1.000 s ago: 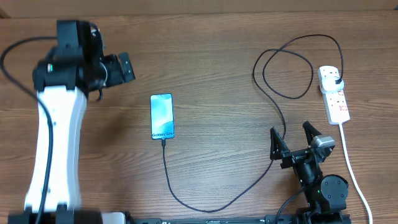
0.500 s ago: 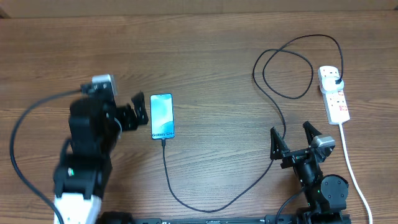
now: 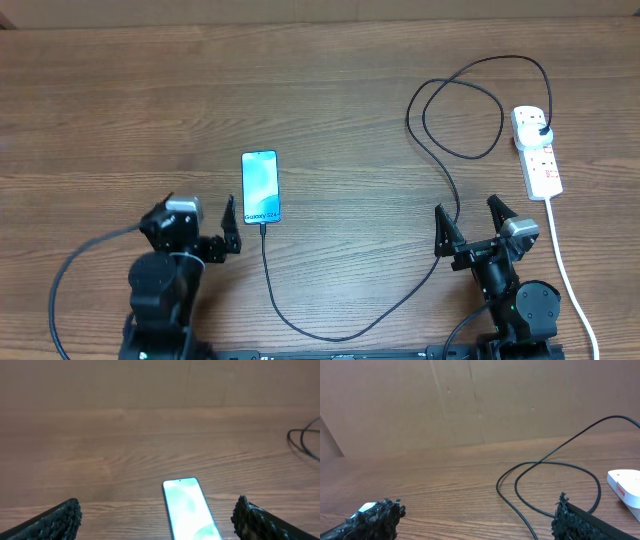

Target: Plug charger to phone and switch on socket

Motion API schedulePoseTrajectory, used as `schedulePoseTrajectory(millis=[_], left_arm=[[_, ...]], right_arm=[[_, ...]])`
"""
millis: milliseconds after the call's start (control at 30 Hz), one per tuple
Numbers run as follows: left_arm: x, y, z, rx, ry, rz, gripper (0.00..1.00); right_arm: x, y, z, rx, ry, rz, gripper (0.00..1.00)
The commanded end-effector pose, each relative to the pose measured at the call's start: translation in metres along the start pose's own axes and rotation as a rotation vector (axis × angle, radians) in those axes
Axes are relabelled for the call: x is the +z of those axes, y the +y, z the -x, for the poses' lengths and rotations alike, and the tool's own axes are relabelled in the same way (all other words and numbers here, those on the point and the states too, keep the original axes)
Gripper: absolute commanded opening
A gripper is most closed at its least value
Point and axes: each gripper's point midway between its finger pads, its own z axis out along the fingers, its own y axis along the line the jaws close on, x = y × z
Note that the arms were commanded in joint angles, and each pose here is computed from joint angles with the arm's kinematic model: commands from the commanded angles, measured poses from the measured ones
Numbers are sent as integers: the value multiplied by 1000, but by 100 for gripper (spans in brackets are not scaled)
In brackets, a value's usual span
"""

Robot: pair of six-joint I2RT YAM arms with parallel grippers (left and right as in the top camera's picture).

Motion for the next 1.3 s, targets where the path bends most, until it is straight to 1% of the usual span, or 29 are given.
schedulePoseTrajectory(millis=[0, 200, 367, 500, 633, 1267], left_arm=[[-2, 2, -10, 127, -37, 15, 100], [-2, 3, -24, 240, -89, 23, 100], [-3, 3, -31, 291, -118, 31, 100], [-3, 4, -39, 291, -131, 38, 100], [-8, 4, -30, 290, -175, 43, 100], [-8, 3, -30, 291, -175, 40, 100]], right_arm=[[0, 0, -2, -2, -4, 6, 100], [0, 0, -2, -2, -4, 6, 100], [0, 0, -2, -2, -4, 6, 100], [0, 0, -2, -2, -4, 6, 100], [0, 0, -2, -2, -4, 6, 100], [0, 0, -2, -2, -4, 6, 100]])
